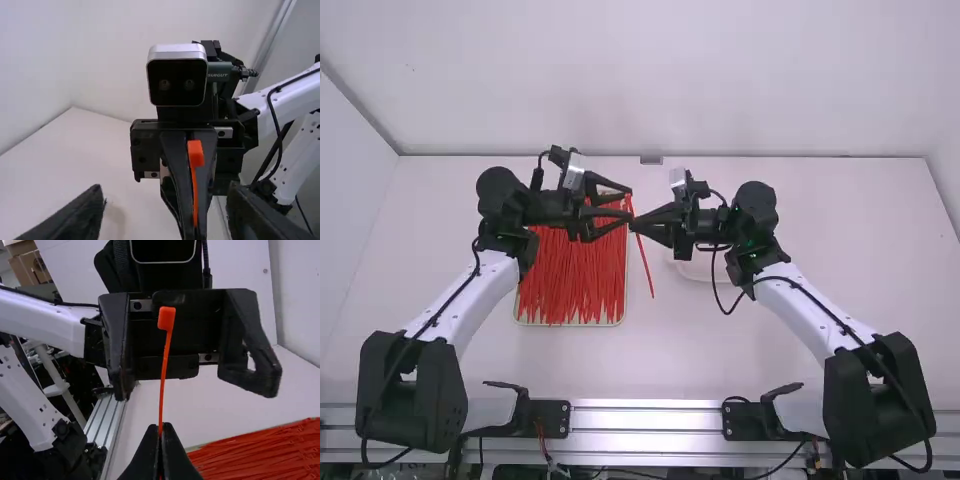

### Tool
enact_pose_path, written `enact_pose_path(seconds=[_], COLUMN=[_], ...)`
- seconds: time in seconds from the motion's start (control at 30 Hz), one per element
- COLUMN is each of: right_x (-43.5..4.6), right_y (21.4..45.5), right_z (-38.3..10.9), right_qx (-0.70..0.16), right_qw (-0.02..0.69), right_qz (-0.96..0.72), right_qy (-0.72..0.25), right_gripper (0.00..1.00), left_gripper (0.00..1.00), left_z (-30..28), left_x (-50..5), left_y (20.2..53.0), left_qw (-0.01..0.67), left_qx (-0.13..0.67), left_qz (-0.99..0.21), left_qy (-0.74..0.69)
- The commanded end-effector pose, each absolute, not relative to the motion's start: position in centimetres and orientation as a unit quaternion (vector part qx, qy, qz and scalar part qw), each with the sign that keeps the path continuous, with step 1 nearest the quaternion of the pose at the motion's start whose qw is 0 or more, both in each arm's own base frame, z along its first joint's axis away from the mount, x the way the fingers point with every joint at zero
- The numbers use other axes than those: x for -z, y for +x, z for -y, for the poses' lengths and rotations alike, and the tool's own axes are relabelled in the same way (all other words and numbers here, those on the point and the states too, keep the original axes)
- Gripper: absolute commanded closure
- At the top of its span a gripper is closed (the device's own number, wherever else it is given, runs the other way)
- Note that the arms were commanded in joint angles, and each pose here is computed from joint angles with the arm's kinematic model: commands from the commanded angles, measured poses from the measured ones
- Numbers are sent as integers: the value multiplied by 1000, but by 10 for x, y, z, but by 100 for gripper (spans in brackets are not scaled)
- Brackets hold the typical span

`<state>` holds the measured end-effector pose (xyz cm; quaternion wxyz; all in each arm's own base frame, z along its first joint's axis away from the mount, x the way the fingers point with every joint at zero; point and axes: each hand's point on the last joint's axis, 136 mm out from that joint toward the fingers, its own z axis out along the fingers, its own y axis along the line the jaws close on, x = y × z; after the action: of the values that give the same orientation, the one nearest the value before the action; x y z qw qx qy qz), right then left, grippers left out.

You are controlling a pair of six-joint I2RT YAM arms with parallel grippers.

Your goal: Fasten the cable tie

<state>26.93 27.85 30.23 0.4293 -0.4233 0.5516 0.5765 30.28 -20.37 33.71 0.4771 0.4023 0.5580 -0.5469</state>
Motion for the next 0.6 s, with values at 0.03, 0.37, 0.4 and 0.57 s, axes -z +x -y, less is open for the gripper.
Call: enact_pose_path(seconds=[0.03, 0.37, 0.4, 0.57], right_x=[-314, -316, -316, -316], right_y=[269, 271, 271, 271], right_z=[-283, -283, -283, -283], right_qx=[-574, -567, -566, -565], right_qw=[440, 453, 453, 455], right_qz=[-538, -531, -531, -530], right_qy=[-434, -438, -438, -439], right_gripper=[100, 100, 100, 100], left_gripper=[46, 71, 73, 97], left_z=[207, 208, 208, 209], left_x=[-342, -345, -347, -355], left_y=[299, 303, 304, 301], left_qw=[478, 490, 490, 496], left_qx=[547, 542, 544, 548], left_qz=[-547, -548, -550, -542], left_qy=[416, 407, 401, 400])
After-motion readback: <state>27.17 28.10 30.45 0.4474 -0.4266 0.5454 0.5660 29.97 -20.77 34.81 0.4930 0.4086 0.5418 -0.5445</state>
